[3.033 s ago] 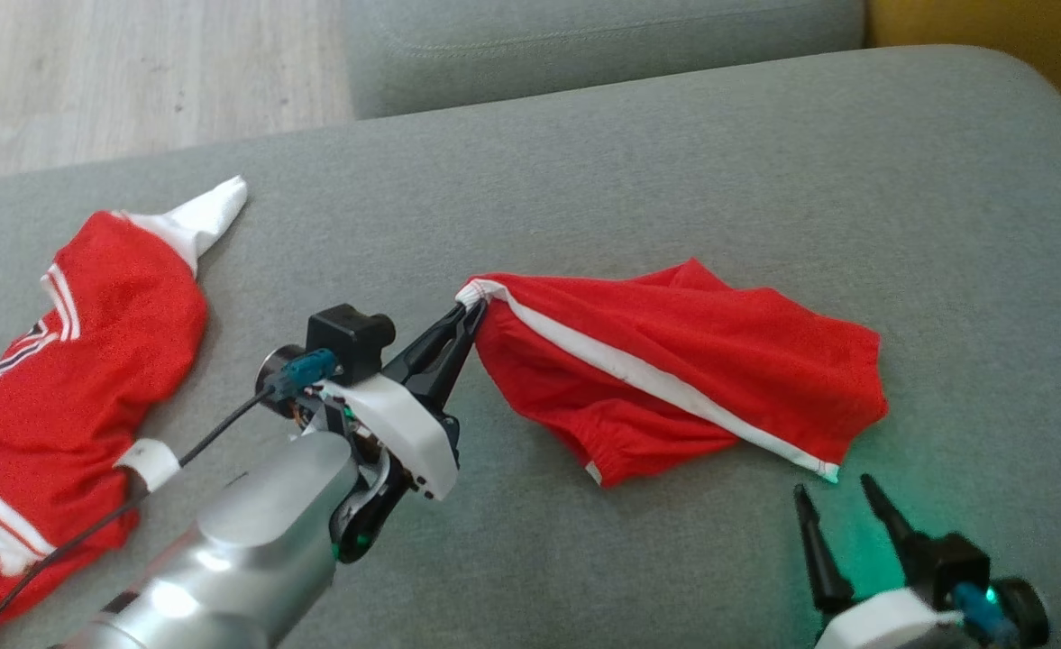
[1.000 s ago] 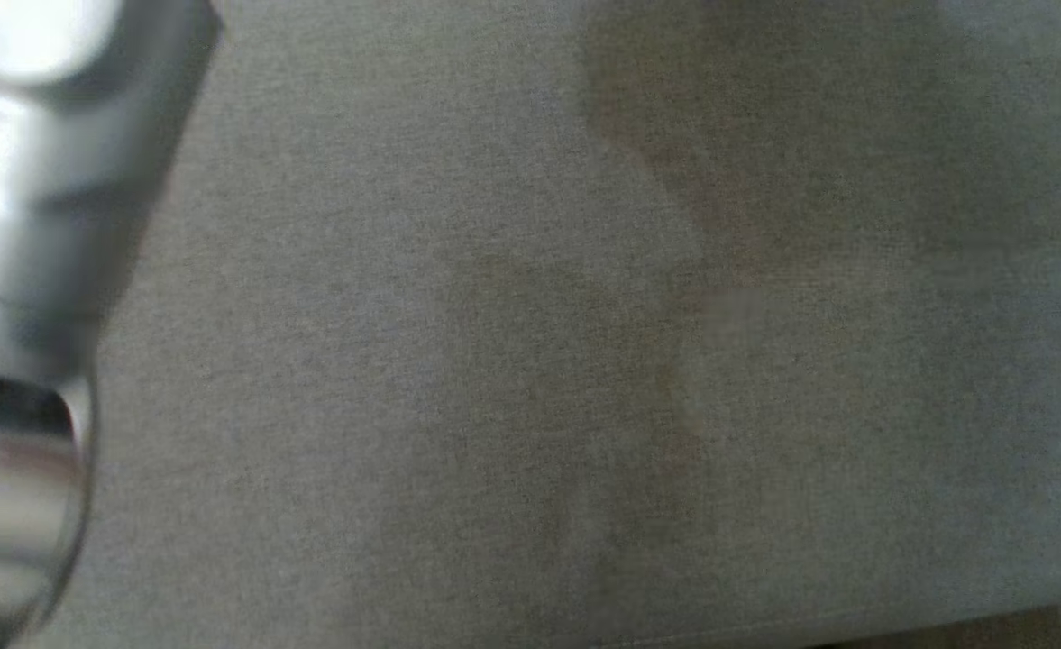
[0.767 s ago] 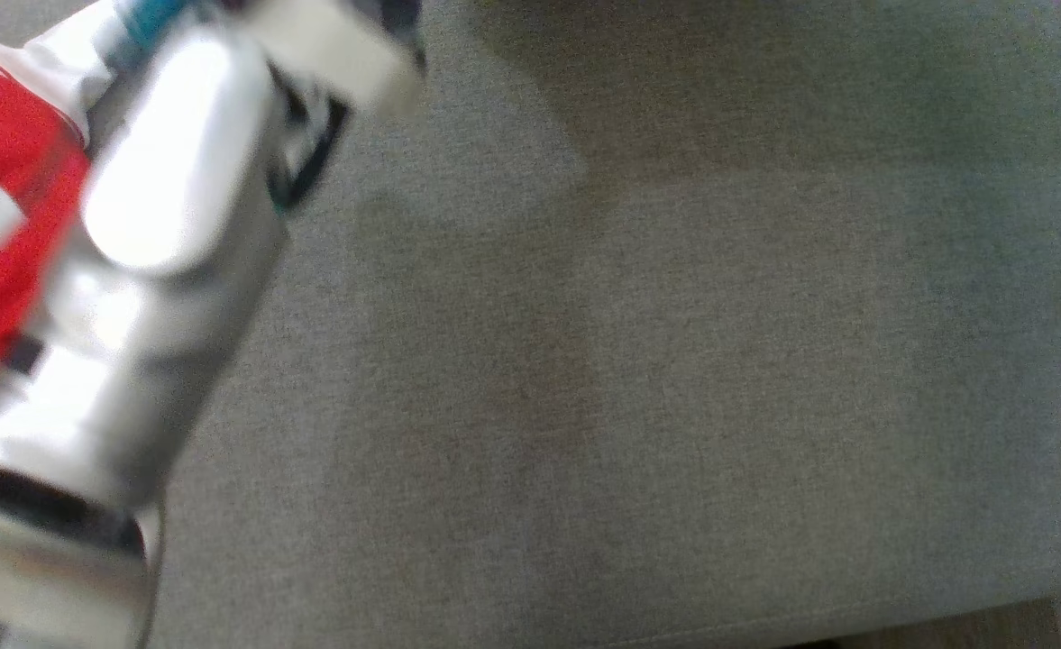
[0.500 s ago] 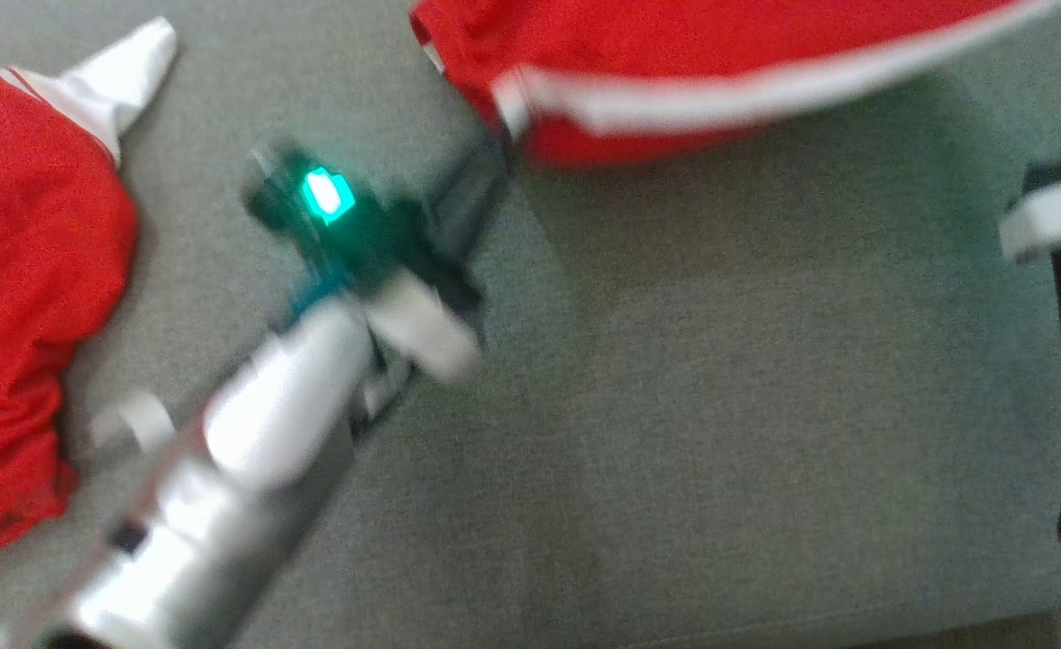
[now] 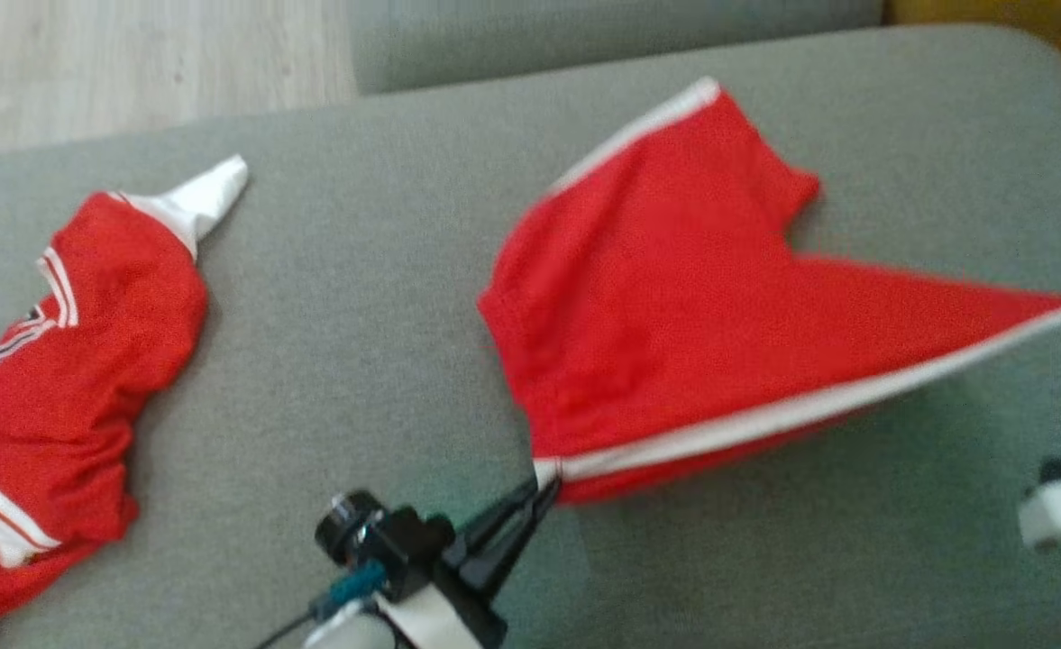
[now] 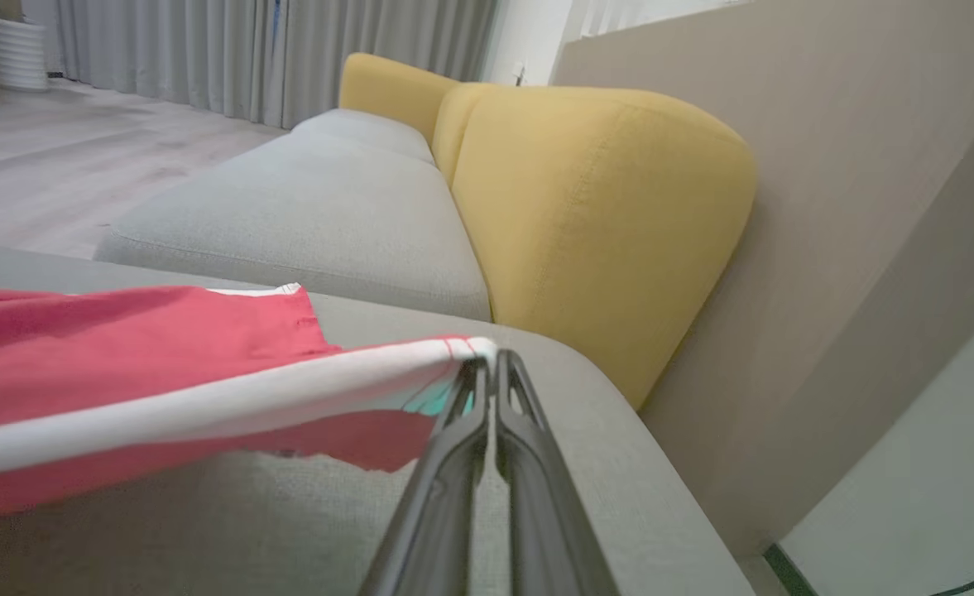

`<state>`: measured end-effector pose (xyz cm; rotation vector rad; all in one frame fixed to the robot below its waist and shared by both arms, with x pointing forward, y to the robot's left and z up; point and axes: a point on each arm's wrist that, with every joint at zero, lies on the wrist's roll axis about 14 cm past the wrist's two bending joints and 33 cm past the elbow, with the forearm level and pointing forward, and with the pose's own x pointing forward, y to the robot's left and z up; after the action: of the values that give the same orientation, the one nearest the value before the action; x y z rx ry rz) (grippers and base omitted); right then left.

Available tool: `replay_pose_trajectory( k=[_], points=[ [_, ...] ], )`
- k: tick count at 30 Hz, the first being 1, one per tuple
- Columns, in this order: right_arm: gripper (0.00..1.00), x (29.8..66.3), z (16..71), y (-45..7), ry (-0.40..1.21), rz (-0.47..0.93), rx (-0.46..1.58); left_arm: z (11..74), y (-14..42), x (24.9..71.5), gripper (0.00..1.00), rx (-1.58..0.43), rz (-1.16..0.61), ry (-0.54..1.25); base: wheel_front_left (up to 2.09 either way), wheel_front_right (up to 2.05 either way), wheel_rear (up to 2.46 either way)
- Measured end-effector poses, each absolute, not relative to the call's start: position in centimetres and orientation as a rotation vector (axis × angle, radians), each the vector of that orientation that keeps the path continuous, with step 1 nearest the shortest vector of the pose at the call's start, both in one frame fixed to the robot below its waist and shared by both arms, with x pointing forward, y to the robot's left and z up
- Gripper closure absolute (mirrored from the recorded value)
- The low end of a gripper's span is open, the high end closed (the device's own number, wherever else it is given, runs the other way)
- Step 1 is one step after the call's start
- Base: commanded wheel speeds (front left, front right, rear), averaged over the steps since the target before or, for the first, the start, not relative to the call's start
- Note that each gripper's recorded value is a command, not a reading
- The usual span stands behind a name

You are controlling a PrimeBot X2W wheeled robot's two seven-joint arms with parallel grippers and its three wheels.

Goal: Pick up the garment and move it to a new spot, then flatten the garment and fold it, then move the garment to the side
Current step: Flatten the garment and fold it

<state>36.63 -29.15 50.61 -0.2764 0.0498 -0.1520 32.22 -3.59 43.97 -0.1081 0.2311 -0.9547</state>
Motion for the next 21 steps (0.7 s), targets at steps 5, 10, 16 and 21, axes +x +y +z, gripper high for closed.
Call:
replay_pose_trajectory(
  k=[5,10,16,21],
  points=[
    [1.0,32.8,51.6,-29.2,0.075,-0.18,-0.29,44.1,-3.5,28.5,1.0,-0.148,-0.994,0.294,0.0,0.0,0.0],
    [1.0,32.8,51.7,-29.0,0.128,-0.175,-0.303,45.4,-3.2,28.3,1.0,-0.255,-0.961,0.316,0.0,0.0,0.0],
    [1.0,37.1,50.5,-28.6,0.185,-0.145,-0.294,46.8,-3.9,32.1,1.0,-0.352,-0.908,0.306,0.0,0.0,0.0],
    [1.0,43.1,50.3,-28.0,0.184,-0.1,-0.313,47.7,-3.6,37.5,1.0,-0.412,-0.835,0.288,0.0,0.0,0.0]
  ],
)
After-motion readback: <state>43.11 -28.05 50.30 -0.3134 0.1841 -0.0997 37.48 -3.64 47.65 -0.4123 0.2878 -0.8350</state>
